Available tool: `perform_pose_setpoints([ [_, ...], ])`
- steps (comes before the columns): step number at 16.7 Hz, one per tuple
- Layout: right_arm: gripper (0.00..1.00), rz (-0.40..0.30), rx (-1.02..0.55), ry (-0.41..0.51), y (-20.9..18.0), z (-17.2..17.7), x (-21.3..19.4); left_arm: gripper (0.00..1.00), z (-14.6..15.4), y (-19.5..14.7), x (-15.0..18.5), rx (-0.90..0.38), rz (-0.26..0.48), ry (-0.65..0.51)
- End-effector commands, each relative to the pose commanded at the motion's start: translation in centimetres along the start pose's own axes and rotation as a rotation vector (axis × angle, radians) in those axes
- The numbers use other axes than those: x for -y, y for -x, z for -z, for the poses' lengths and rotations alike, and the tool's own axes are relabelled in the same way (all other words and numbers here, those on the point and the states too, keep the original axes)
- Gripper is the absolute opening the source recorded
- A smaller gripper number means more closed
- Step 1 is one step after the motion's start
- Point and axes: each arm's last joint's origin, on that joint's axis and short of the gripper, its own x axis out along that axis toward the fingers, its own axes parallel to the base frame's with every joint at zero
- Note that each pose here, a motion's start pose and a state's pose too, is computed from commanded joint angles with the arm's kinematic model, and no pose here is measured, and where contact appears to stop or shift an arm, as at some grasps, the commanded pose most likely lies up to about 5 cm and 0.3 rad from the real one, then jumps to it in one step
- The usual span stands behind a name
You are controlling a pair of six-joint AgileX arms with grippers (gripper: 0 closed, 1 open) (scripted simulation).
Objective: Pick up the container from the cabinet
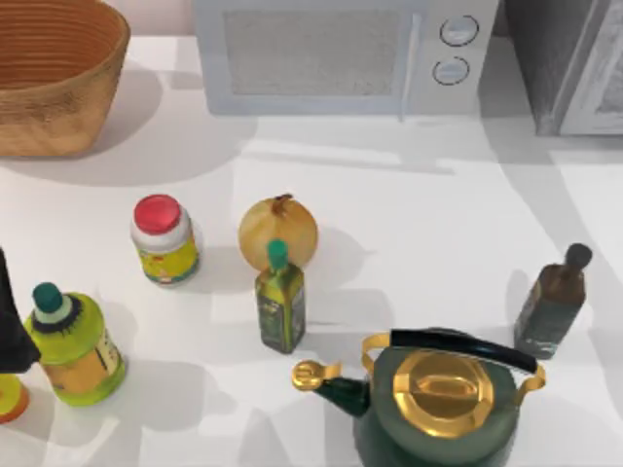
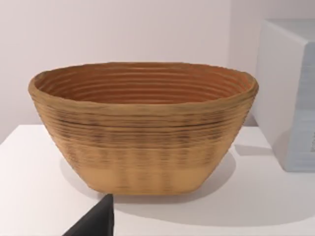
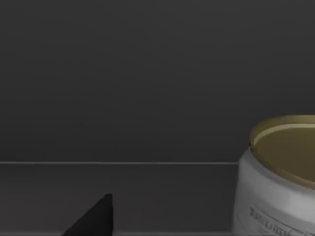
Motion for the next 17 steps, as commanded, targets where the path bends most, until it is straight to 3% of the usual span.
perform_pose_setpoints([
  [4,1.0,0.0,0.0,0.0,-0.04,0.0,0.0,1.0,0.0,0.0,0.0,0.0,0.0,0.0],
  [17,0.02,0.0,0.0,0.0,-0.04,0.0,0.0,1.0,0.0,0.0,0.0,0.0,0.0,0.0],
])
